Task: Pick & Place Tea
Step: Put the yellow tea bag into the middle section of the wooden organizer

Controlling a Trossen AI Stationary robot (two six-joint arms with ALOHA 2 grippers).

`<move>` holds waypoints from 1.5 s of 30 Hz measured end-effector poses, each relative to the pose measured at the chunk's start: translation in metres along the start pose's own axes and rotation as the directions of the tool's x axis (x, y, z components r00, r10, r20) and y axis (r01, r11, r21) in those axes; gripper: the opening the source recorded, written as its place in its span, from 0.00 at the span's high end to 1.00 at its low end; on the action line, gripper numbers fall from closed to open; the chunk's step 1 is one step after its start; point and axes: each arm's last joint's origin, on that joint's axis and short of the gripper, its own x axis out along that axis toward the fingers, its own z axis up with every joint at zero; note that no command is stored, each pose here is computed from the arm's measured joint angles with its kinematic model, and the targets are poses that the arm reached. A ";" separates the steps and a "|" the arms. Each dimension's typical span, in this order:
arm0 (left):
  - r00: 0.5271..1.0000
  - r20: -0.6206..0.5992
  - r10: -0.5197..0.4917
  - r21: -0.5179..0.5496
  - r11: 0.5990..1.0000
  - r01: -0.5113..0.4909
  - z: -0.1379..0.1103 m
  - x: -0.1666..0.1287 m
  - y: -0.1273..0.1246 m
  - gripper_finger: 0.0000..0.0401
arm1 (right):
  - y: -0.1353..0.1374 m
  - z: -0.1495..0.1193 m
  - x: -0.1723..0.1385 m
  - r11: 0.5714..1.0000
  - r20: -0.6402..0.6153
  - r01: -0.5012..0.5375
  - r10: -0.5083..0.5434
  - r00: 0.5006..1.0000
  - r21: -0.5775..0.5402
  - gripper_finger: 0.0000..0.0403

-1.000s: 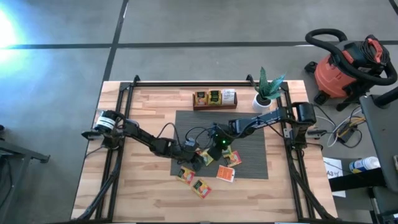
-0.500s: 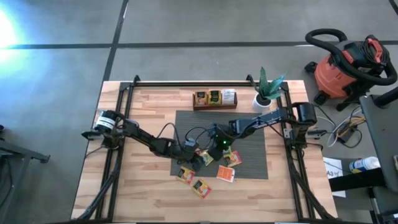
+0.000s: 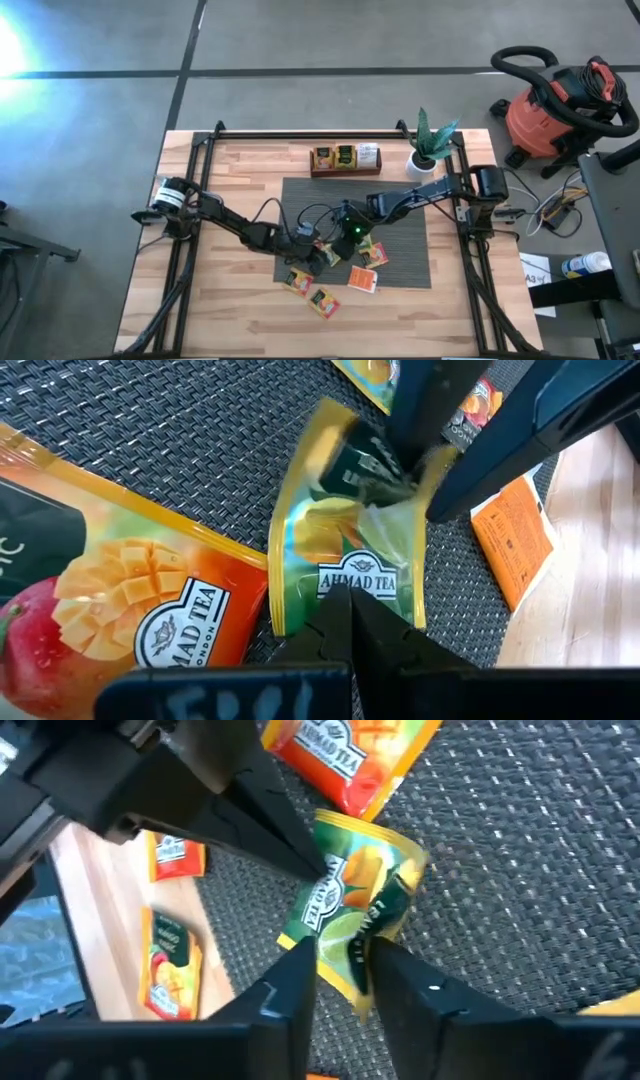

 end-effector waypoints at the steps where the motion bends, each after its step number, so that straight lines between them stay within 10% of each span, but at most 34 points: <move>1: 1.000 0.001 -0.001 -0.003 1.000 0.001 0.000 0.000 0.000 1.00 | 0.000 0.000 0.000 1.000 -0.001 -0.002 0.002 1.000 0.000 0.78; 8: 1.000 -0.004 -0.015 -0.004 1.000 0.015 0.000 -0.003 -0.003 1.00 | 0.000 0.000 -0.001 1.000 0.016 0.018 -0.018 1.000 -0.004 0.96; 20: 0.989 0.069 -0.129 0.063 0.990 0.125 0.025 -0.045 -0.028 1.00 | 0.016 0.018 -0.043 0.964 0.135 0.182 -0.157 0.978 -0.193 0.98; 33: 0.974 0.186 -0.129 -0.003 0.991 0.132 0.031 -0.084 -0.032 1.00 | 0.006 0.094 -0.159 0.574 0.384 0.661 -0.539 0.749 -0.484 0.98; 39: 0.970 0.188 -0.151 -0.014 0.988 0.157 0.027 -0.089 -0.038 1.00 | -0.040 0.120 -0.198 0.513 0.379 0.717 -0.616 0.691 -0.473 0.98; 45: 0.964 0.244 -0.111 -0.030 0.992 0.121 0.027 -0.090 -0.037 1.00 | -0.059 0.124 -0.207 0.549 0.335 0.607 -0.519 0.786 -0.574 0.98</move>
